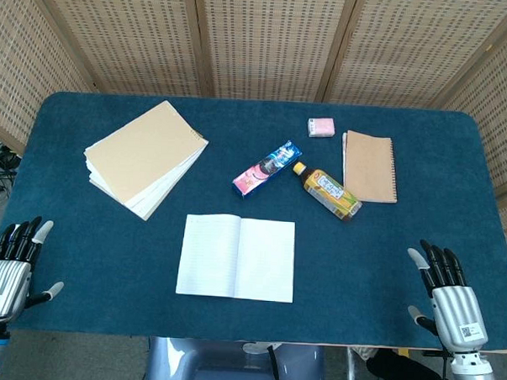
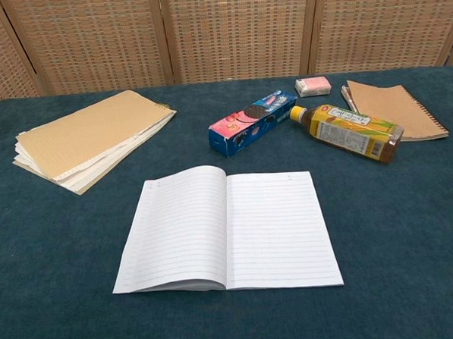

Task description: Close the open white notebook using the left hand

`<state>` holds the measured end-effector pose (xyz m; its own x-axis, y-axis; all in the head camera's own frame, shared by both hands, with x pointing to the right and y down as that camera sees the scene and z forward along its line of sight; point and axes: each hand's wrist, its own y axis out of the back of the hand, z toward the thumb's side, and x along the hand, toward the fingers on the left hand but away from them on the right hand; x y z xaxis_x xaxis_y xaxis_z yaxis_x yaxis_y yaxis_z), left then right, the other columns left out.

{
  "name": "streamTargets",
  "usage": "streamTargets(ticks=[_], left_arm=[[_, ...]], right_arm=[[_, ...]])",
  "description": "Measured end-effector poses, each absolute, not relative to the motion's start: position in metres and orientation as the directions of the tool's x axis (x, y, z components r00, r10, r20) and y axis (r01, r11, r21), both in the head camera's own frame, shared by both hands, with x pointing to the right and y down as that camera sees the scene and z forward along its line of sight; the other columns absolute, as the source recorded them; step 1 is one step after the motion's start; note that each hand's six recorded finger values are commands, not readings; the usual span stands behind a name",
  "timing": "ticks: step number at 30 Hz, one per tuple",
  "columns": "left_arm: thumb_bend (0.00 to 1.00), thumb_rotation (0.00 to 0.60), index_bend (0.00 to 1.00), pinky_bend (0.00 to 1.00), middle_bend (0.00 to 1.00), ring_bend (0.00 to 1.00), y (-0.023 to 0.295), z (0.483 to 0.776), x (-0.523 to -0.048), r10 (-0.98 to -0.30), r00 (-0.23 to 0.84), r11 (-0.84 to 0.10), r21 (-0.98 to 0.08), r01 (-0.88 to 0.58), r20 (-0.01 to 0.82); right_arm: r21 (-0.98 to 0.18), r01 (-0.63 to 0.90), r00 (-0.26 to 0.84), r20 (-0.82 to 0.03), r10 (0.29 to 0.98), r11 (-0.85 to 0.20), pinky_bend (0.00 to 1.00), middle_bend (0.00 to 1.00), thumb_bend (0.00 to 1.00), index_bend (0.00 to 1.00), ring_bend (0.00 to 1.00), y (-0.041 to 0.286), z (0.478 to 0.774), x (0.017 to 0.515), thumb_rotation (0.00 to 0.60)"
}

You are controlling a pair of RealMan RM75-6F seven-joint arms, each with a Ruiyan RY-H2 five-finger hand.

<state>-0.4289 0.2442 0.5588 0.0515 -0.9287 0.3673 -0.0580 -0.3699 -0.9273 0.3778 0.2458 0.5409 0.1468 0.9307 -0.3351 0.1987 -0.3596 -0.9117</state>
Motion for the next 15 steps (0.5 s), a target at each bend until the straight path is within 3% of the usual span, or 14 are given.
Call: streamTargets(ticks=[15], left_arm=[[0.00, 0.600, 0.00, 0.00, 0.00, 0.00, 0.2446, 0.5614, -0.4281, -0.924, 0.054, -0.381, -0.923, -0.053, 0.378]], right_arm=[[-0.907, 0.200, 0.150, -0.345, 0.927, -0.370, 0.00, 0.00, 0.09, 0.00, 0.00, 0.2457, 0.5432, 0.3769, 0.600]])
